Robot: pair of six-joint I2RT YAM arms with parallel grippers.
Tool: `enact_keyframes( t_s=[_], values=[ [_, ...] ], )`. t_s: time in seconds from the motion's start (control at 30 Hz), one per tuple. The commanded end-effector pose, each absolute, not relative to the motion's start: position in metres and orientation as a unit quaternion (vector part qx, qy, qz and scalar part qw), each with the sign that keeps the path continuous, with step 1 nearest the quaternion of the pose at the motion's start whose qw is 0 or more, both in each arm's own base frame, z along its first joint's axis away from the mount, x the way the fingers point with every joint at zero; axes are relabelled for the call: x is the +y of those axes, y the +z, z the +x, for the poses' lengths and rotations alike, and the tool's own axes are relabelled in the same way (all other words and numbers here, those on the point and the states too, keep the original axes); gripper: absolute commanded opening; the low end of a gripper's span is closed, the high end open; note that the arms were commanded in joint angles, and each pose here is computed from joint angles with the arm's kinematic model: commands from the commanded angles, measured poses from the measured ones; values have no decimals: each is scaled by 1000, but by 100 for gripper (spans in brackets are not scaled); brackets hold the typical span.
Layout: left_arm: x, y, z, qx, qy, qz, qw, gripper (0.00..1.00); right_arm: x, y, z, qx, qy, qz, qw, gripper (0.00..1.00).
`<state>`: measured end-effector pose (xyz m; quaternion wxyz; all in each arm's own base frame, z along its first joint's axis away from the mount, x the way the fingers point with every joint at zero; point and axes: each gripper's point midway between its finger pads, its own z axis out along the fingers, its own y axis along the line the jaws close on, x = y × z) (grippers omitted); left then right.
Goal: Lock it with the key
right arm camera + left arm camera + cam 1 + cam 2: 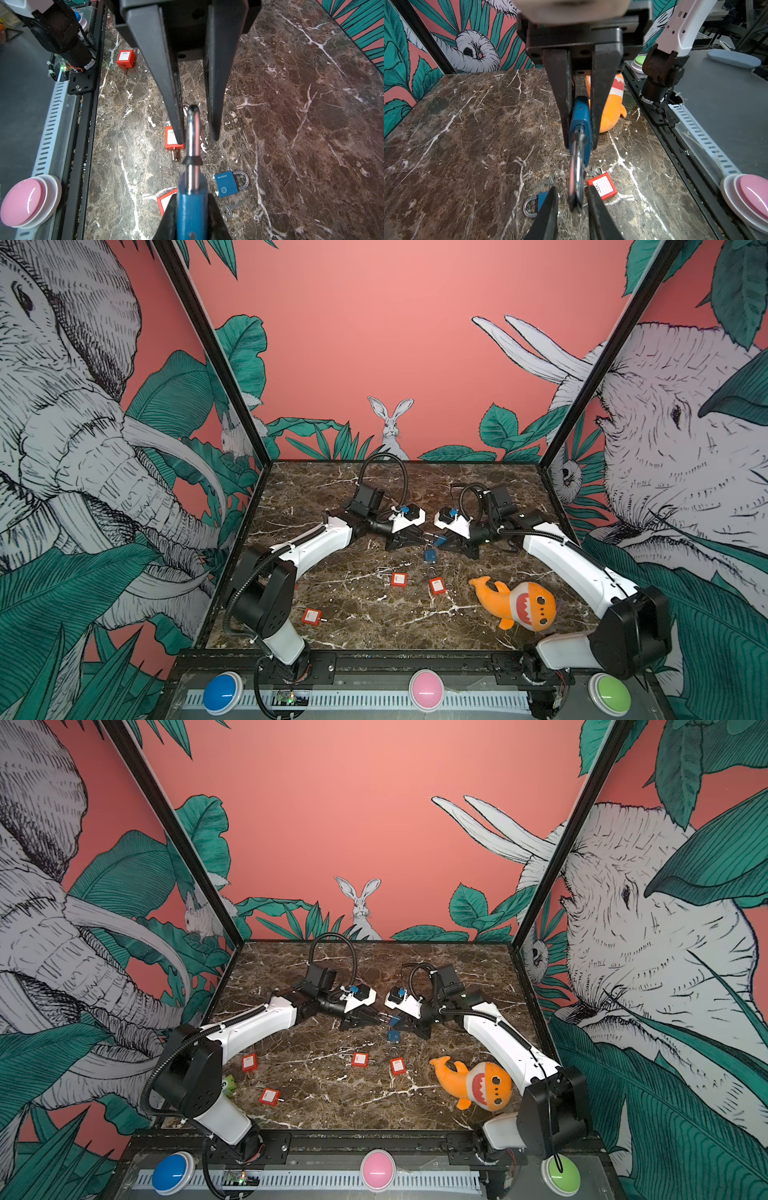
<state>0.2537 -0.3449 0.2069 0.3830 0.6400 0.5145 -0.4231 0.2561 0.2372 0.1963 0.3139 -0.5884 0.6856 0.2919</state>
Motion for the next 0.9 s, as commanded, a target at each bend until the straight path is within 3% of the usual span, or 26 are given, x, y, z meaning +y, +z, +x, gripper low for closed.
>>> enact_keyframes(
  t_s=[0.0, 0.4, 0.63, 0.87],
  values=[
    [-347, 224, 253, 499, -421, 646, 396, 25, 241, 211, 258, 665, 297, -599, 333, 0],
    [-348, 221, 244, 487, -443, 651, 379, 16, 243, 216, 261, 660, 297, -600, 340, 0],
    [-350, 220, 237, 472, -451, 660, 373, 0, 246, 214, 271, 659, 276, -609, 345, 0],
    [-353, 219, 235, 469, -456, 660, 369, 0, 253, 219, 276, 649, 279, -610, 359, 0]
  ],
)
